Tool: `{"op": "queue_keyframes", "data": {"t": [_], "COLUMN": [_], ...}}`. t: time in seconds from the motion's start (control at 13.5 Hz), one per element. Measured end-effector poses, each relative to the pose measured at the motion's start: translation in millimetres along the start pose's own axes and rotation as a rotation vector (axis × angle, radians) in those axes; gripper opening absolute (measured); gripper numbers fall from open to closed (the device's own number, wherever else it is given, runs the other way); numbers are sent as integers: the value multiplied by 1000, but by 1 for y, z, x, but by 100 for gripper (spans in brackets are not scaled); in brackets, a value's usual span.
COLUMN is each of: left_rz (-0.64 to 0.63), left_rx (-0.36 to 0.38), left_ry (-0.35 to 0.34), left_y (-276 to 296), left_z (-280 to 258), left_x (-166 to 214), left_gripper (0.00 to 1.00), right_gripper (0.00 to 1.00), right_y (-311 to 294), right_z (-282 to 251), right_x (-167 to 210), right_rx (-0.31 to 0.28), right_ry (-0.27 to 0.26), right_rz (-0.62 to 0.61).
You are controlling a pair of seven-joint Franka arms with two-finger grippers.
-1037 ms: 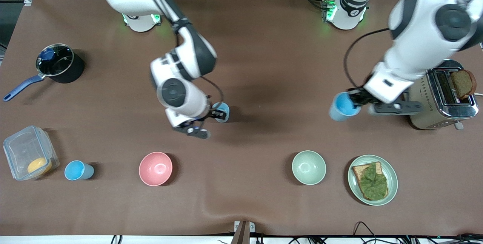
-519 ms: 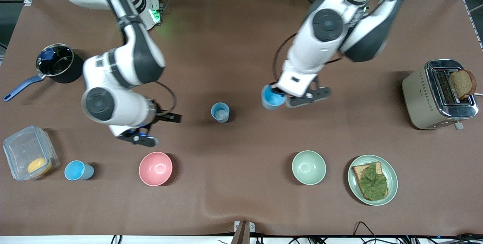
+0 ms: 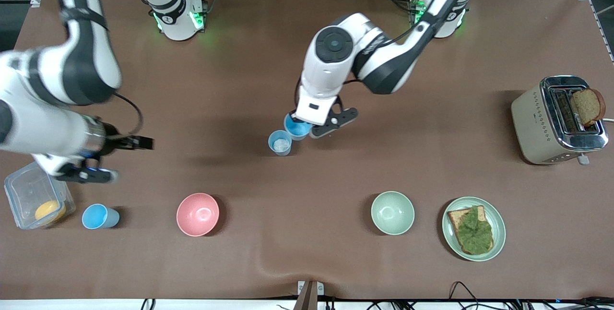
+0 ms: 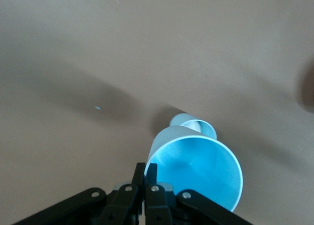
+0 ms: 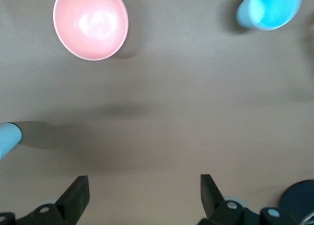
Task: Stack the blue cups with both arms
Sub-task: 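Lower the left cup into the placed cup while the right gripper retracts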
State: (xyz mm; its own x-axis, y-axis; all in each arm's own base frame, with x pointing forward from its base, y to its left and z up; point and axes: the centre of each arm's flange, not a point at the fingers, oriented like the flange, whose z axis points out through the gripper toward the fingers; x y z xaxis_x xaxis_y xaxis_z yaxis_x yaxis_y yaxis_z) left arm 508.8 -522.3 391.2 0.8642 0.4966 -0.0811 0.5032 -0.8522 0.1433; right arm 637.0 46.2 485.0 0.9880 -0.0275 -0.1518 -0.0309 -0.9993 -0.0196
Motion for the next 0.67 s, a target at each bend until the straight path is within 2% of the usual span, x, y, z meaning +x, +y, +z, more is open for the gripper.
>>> {"op": "queue_keyframes", "data": {"t": [0.15, 0.3, 0.52, 0.67], "left_rz": [-10, -17, -22, -31], "left_rx": [-5, -1, -21, -35], "left_ry": [21, 45, 63, 66], "left_y": [9, 14, 20, 22], "left_z": [25, 45, 59, 66], "left_x": [-16, -31, -38, -35], "left_gripper": [3, 3, 3, 3], "right_gripper": [100, 100, 100, 100], "right_y": [40, 75, 106, 101], "right_z": [-34, -70, -97, -101], "right_x": [-26, -57, -104, -111], "right_rx": [20, 30, 52, 53], "right_ry": [74, 115, 45, 28], "right_rz": [14, 57, 95, 83]}}
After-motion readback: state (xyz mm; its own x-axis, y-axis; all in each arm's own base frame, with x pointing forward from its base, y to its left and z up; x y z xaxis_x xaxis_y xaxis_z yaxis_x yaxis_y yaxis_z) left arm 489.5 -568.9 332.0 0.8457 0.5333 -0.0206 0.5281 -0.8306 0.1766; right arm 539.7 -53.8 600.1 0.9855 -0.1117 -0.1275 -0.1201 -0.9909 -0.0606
